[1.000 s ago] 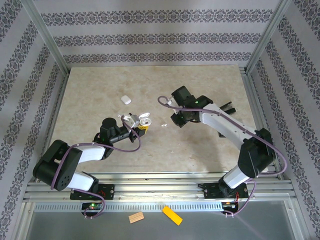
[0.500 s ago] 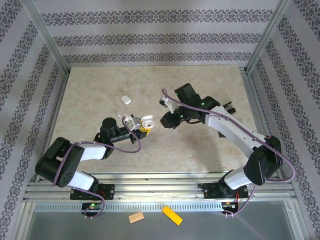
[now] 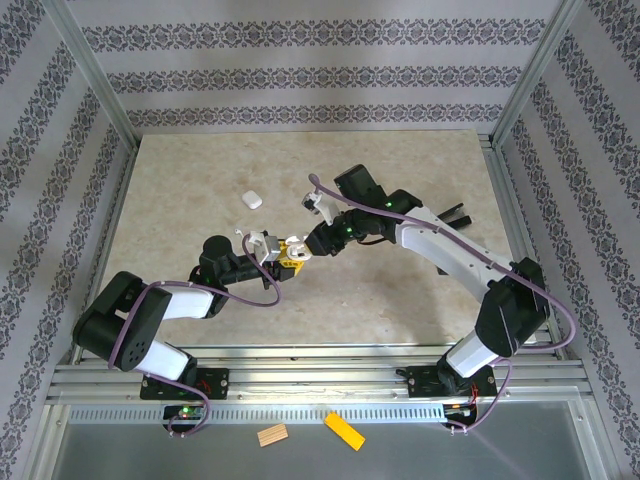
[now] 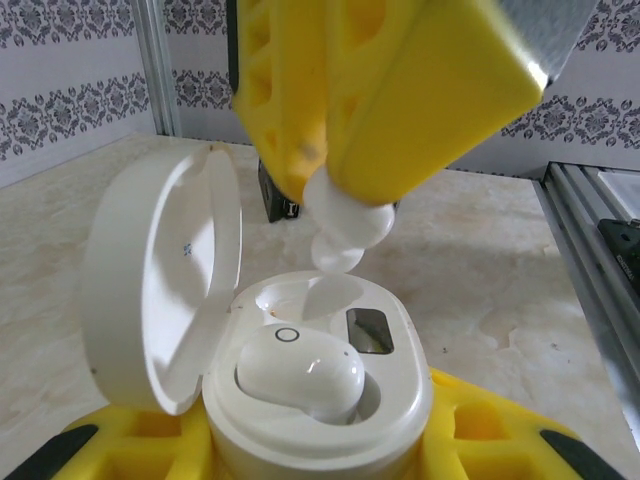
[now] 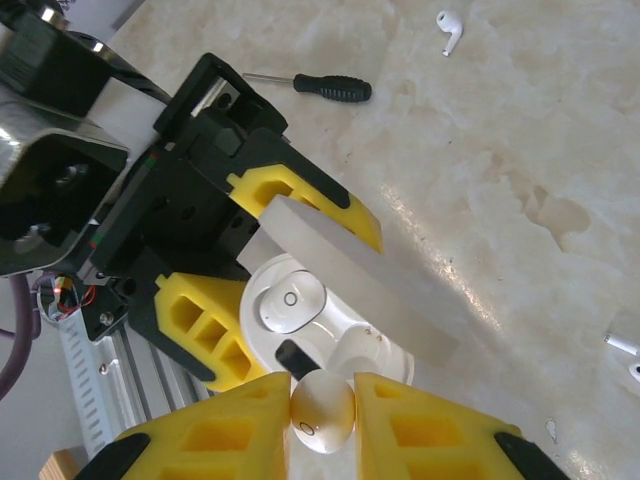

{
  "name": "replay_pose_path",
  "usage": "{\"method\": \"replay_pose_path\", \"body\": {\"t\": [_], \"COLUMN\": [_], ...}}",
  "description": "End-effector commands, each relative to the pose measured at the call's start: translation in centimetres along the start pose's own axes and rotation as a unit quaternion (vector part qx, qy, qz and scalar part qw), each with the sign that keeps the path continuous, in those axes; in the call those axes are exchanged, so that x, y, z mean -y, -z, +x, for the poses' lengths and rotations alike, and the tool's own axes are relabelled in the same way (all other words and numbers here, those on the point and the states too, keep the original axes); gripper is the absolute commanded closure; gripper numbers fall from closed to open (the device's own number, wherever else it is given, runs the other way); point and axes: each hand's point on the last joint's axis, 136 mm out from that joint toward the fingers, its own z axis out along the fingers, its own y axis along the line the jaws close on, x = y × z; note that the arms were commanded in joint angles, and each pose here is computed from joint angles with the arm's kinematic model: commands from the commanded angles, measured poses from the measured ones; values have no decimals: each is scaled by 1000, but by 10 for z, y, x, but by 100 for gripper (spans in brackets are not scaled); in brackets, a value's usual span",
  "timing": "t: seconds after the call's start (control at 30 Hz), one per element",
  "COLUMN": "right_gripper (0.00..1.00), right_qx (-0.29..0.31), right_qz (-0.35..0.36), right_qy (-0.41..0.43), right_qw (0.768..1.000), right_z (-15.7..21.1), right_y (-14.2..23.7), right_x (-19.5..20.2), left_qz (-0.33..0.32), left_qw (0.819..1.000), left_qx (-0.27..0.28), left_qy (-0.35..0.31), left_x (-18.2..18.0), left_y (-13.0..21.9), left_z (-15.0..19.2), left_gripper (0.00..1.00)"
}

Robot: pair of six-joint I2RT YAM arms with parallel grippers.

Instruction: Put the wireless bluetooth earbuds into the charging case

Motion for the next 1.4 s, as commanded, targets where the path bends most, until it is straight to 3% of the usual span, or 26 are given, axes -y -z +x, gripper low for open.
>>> {"method": "replay_pose_path", "body": {"t": [0.0,0.7,0.93,1.13,1.37], "right_gripper": [79,78,73,64,43], "right_qx": [8,1,-3,12,45], "right_qz": [-10,-32,-30,-17,6], "right_qy": [15,3,-8,-4,-1], "right_qw": [1000,999,1000,1000,999], "right_z": [-9,-5,-6,-12,-16], "right_y": [-2,-8,-10,-1,16], "right_x": [-8,-9,-3,-2,3], "left_qz": [15,9,14,9,3], "left_qw": [999,999,999,999,999], "left_qx": [33,34,36,31,25], "left_qy": [-20,-19,-21,-23,-26], "left_x": [2,-1,1,0,-2], "left_y": [-1,-2,-2,-1,0], "left_z": [-20,-20,-24,-22,-17], "left_gripper": [72,72,72,71,71]}}
